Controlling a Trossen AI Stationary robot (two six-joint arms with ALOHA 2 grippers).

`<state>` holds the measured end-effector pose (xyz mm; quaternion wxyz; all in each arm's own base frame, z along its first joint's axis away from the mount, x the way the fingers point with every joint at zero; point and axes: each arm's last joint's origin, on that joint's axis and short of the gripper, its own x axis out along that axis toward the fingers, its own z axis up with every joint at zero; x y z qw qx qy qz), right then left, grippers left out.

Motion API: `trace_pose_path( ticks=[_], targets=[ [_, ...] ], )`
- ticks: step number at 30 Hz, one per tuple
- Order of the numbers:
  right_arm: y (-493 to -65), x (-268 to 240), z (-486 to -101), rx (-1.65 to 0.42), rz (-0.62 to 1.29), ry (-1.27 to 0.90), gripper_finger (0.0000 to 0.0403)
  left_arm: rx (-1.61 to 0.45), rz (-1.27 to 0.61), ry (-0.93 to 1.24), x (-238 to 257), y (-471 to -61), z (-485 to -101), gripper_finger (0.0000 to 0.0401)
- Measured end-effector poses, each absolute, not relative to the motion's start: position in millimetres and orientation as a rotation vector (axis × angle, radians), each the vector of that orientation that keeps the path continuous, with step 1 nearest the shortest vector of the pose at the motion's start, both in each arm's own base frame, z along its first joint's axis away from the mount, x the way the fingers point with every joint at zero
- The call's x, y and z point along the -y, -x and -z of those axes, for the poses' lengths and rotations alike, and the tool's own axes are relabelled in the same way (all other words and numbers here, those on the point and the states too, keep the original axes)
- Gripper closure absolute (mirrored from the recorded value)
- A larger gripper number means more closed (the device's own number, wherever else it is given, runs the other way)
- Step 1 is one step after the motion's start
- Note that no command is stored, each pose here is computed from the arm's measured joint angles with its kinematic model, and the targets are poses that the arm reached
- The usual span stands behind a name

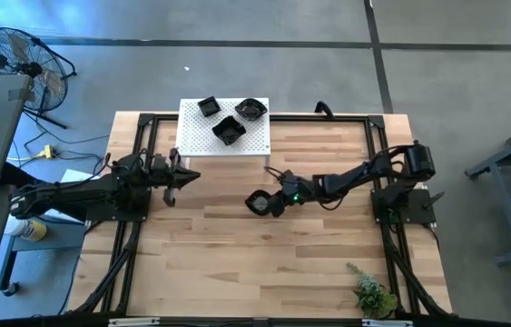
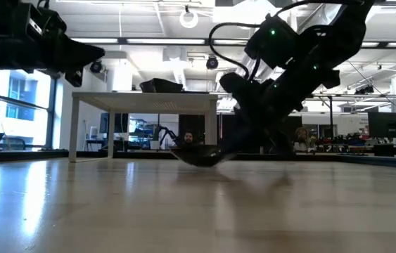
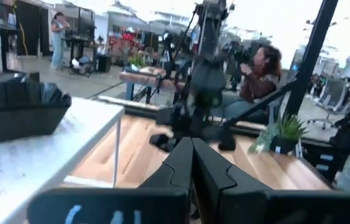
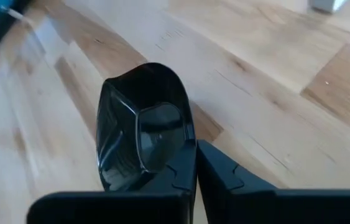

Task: Pick & Place Mini shaped plates
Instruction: Stack the black leaf-shaped plate on top of the black leaf-shaped plates on the shelf

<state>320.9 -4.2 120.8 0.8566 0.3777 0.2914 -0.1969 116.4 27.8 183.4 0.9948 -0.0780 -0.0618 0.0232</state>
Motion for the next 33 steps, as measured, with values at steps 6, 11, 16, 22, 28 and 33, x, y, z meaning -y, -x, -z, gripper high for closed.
trace_pose_path(
  ticks=[6,11,16,22,28,33],
  targets=[
    [-317.6,3.8,-151.3,-0.528,0.35,-0.795,0.04,0.16,-0.077,0.117,-32.3,-111.4,-186.6,0.0401],
    [-306.5,11.3,-196.8,-0.386,0.279,-0.806,0.0393,0.195,-0.12,0.09,-35.3,-105.2,-189.6,0.0401],
    [-291.6,40.1,-246.5,-0.266,0.277,-0.758,0.0392,0.19,-0.17,0.071,-37.5,-99.0,-188.2,0.0401],
    [-289.5,90.4,-311.5,-0.311,0.378,-0.594,0.0391,0.218,-0.2,0.044,-35.4,-91.7,-189.1,0.0401],
    [-289.6,154.3,-349.2,-0.352,0.462,-0.557,0.0391,0.222,-0.216,0.039,-34.3,-88.3,-187.5,0.0401],
    [-307.1,200.4,-343.8,-0.405,0.46,-0.579,0.0391,0.184,-0.227,0.06,-34.8,-88.9,-183.4,0.0401]
  ],
)
